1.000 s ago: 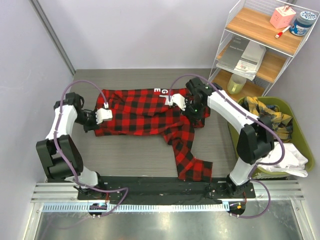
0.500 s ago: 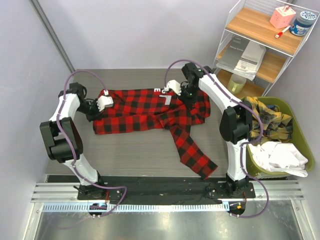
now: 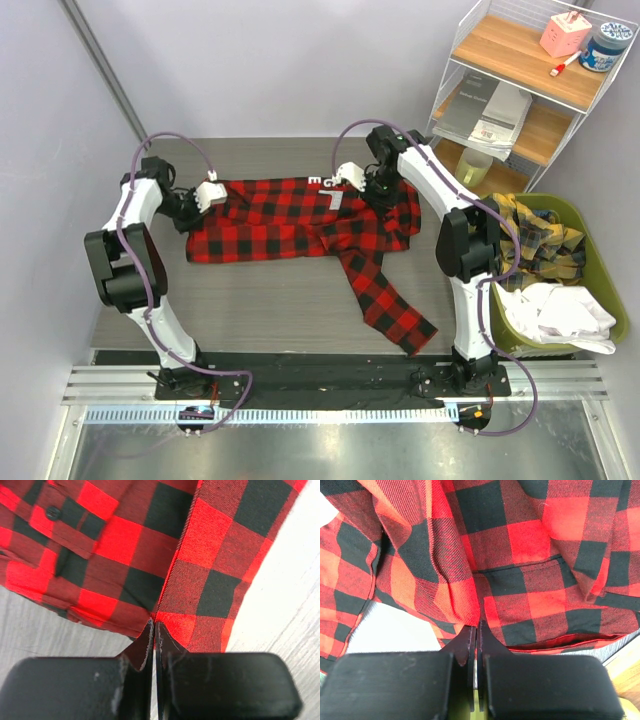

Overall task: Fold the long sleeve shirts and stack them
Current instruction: Fold the shirt

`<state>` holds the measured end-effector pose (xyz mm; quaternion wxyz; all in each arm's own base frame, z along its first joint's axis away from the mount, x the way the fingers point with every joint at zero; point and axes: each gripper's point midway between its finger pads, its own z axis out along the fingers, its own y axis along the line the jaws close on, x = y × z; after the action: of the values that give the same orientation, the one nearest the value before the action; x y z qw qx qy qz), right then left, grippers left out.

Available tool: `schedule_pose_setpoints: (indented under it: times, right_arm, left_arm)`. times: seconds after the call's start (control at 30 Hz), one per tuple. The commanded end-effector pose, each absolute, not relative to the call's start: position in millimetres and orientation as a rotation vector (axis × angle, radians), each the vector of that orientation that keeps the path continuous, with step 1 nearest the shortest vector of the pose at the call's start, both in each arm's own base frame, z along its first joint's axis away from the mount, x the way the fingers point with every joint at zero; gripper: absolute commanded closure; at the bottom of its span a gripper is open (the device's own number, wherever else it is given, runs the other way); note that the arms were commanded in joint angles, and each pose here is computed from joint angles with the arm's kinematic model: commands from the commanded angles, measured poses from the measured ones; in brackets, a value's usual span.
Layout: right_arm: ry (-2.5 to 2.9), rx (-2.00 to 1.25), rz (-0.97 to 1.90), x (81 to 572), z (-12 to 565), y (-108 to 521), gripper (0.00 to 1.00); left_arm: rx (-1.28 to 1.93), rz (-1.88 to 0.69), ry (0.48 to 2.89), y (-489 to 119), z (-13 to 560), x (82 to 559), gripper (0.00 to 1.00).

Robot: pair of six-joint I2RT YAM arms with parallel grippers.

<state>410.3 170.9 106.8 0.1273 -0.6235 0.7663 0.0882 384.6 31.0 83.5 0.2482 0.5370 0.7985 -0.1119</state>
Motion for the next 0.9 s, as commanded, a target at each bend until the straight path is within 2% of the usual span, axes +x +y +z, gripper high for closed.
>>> schedule_pose_setpoints:
  times: [0.0, 0.4, 0.87]
  right_arm:
    - [2.230, -1.804, 0.267, 410.8, 111.4, 165.3, 0.99]
    - [2.252, -1.767, 0.276, 414.0, 110.5, 161.0, 0.99]
    - [2.205, -1.713, 0.316, 414.5, 134.9, 157.3, 0.99]
  left_arm:
    - [1.444, -0.262, 2.131, 28.7, 96.1, 407.2, 1.00]
    - [1.415, -0.199, 2.149, 30.4, 87.0, 432.2, 1.00]
    - [1.384, -0.183, 2.104, 24.6, 112.6, 428.1, 1.00]
